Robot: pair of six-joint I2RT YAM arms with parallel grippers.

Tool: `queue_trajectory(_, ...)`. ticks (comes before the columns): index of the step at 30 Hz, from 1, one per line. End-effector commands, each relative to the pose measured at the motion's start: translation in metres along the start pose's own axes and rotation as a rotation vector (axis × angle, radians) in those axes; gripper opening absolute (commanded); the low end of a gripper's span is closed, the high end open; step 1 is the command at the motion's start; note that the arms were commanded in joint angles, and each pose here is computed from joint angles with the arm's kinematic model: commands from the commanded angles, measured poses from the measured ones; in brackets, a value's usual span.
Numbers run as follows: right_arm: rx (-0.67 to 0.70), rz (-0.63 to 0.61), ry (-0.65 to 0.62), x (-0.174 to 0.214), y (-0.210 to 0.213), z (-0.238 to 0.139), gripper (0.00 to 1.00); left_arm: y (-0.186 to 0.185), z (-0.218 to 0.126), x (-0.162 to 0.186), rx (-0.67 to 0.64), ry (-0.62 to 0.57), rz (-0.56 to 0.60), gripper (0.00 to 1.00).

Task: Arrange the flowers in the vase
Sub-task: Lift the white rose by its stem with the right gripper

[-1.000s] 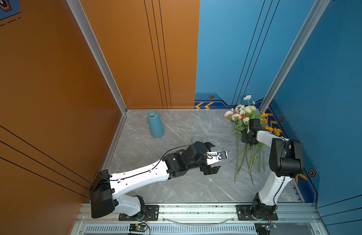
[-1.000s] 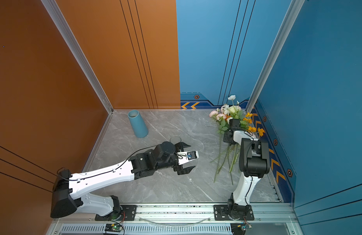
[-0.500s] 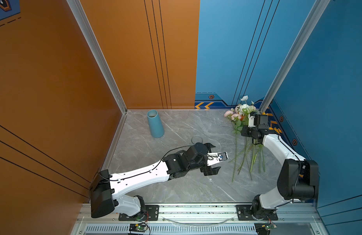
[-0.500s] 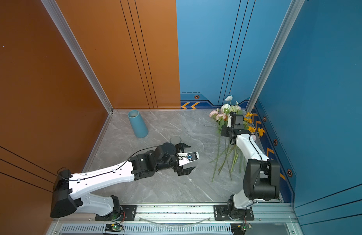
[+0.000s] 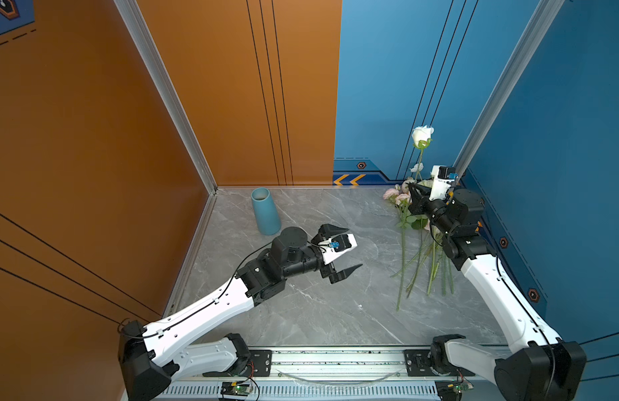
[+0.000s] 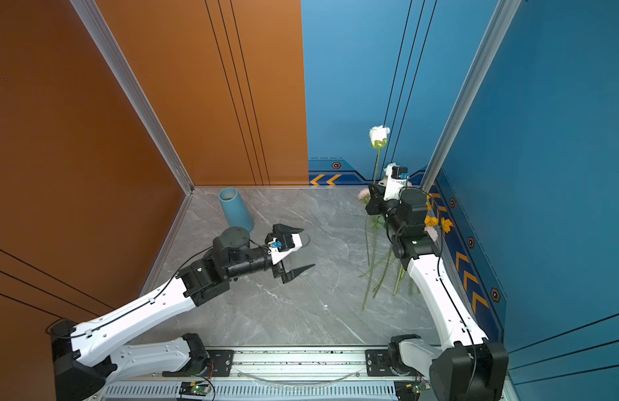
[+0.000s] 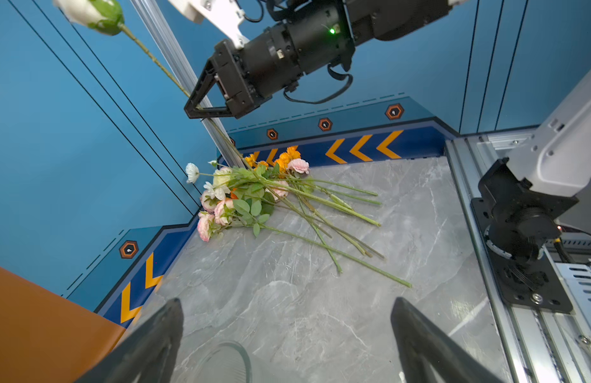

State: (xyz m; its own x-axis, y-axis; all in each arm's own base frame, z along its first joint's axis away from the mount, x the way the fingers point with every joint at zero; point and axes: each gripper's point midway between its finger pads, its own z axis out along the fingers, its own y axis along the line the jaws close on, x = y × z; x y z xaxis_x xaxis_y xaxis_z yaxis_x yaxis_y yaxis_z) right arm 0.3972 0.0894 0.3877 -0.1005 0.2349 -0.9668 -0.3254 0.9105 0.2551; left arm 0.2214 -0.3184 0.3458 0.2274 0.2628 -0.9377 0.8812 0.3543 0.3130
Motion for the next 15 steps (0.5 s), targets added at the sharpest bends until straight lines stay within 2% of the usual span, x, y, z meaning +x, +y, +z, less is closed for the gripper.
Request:
queue_trajectory(1, -0.147, 0.032, -0.196, -0.047, 0.045, -0.013, 0.00, 0.011, -0.016, -0.016, 0.054, -0.120, -0.051, 0.98)
queue_trajectory(6, -0.231, 0.024, -0.395, -0.106, 0.092, -0.035, 0.00, 0.050, -0.036, -0.010, 0.036, -0.110, -0.104, 0.98)
queue_trajectory(10, -0.316, 0.065, -0.527, -0.151, 0.124, -0.054, 0.00, 0.071, -0.037, 0.002, 0.099, -0.079, -0.197, 0.98)
queue_trajectory(15, -0.425, 0.147, -0.594, -0.175, 0.152, -0.064, 0.00, 0.091, -0.036, 0.019, 0.112, -0.065, -0.275, 0.98)
